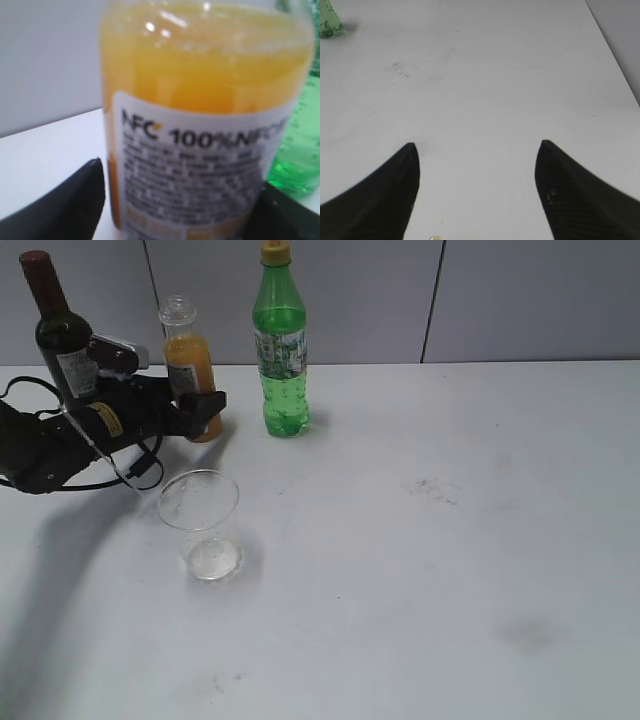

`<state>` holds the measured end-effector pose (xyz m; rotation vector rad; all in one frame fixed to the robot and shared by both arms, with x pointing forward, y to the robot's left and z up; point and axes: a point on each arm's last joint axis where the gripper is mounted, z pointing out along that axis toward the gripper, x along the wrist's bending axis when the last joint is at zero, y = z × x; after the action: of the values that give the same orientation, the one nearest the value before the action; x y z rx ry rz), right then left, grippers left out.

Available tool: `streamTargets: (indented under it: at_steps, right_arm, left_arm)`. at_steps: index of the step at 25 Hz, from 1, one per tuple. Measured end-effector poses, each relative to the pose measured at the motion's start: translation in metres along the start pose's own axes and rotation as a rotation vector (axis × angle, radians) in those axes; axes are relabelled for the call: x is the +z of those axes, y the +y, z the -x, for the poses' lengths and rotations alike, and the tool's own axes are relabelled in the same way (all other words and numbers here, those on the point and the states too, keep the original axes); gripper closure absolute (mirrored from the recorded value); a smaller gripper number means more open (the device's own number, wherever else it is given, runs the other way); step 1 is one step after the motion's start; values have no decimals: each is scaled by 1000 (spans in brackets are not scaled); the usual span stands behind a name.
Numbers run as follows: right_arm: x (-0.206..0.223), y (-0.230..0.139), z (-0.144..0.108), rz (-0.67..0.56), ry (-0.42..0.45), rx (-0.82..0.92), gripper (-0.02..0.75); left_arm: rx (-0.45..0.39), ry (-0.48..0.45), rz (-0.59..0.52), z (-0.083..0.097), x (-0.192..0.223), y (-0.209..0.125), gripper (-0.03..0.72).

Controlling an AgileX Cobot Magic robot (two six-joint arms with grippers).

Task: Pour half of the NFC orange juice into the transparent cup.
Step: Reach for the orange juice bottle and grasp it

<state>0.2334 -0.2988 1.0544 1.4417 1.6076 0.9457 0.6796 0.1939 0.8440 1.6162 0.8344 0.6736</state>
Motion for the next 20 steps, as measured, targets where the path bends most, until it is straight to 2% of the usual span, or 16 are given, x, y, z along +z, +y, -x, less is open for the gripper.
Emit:
streamTargets:
  at_steps: [8, 14, 20]
  right_arm:
    - [0, 0, 0, 0, 0, 0, 186]
    - [0, 0, 0, 0, 0, 1, 186]
    - [0, 0, 0, 0, 0, 1, 186]
  left_arm:
    - [-16, 15, 9, -1, 2, -2, 94]
    - [-22, 17, 1, -2, 5, -9, 60]
    - [7, 10, 9, -5, 11, -1, 53]
